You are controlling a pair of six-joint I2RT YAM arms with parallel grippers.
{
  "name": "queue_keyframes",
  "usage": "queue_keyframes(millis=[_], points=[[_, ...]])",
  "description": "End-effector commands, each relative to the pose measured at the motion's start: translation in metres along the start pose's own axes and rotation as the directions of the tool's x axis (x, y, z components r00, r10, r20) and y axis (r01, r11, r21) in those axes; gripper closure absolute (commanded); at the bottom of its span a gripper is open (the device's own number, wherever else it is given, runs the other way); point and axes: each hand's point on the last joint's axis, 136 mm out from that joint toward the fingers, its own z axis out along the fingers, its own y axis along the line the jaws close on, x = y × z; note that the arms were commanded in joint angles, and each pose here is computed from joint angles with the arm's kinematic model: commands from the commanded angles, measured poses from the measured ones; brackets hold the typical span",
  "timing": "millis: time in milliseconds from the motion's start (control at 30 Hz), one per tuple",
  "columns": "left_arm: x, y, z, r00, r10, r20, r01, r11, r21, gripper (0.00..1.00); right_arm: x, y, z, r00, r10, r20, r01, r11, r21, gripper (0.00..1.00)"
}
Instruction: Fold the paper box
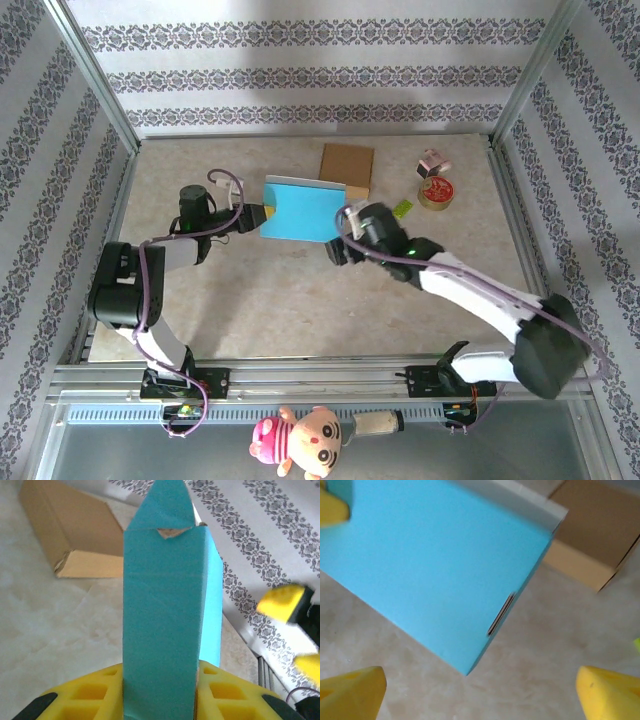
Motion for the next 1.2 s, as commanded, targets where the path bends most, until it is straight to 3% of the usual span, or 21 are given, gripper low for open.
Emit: queue_keyframes(millis=[0, 100, 267, 433, 600, 767, 867, 1033, 1167], points=[[-0.002, -0.028, 0.001, 0.979, 0.203, -0.016, -0.203, 0.979, 0.015, 0.89, -0.018, 0.013, -0.023, 0.977, -0.211, 0.017, 0.212, 0.967, -0.14, 0.02], [0.005, -0.044, 0.002, 0.941, 0.335, -0.049, -0.335, 0.942, 0.011, 0.89, -0.044, 0.006, -0.031, 0.923, -0.374, 0.093, 0.385, 0.911, -0.149, 0.02], [0.002, -0.078, -0.004, 0.884, 0.468, 0.001, -0.466, 0.88, 0.087, 0.89, -0.052, 0.033, -0.043, 0.751, -0.591, 0.295, 0.661, 0.673, -0.333, 0.02], [0.004, -0.1, -0.006, 0.841, 0.541, 0.019, -0.538, 0.832, 0.134, 0.89, -0.057, 0.047, -0.042, 0.771, -0.57, 0.283, 0.625, 0.593, -0.508, 0.02], [-0.001, -0.117, -0.009, 0.814, 0.58, 0.042, -0.579, 0.802, 0.149, 0.9, -0.05, 0.051, -0.025, 0.822, -0.543, 0.17, 0.522, 0.602, -0.604, 0.02], [-0.004, -0.122, -0.011, 0.804, 0.592, 0.05, -0.593, 0.792, 0.145, 0.9, -0.044, 0.058, -0.016, 0.838, -0.531, 0.125, 0.473, 0.591, -0.653, 0.06], [-0.005, -0.122, -0.01, 0.804, 0.592, 0.048, -0.592, 0.793, 0.143, 0.9, -0.036, 0.064, -0.012, 0.826, -0.555, 0.098, 0.464, 0.571, -0.677, 0.15], [-0.005, -0.12, -0.009, 0.803, 0.595, 0.042, -0.595, 0.793, 0.13, 0.9, -0.033, 0.068, -0.009, 0.826, -0.559, 0.071, 0.443, 0.566, -0.695, 0.42], [-0.006, -0.117, -0.009, 0.799, 0.6, 0.031, -0.6, 0.794, 0.102, 0.88, -0.032, 0.066, -0.006, 0.802, -0.594, 0.061, 0.474, 0.572, -0.67, 0.5]])
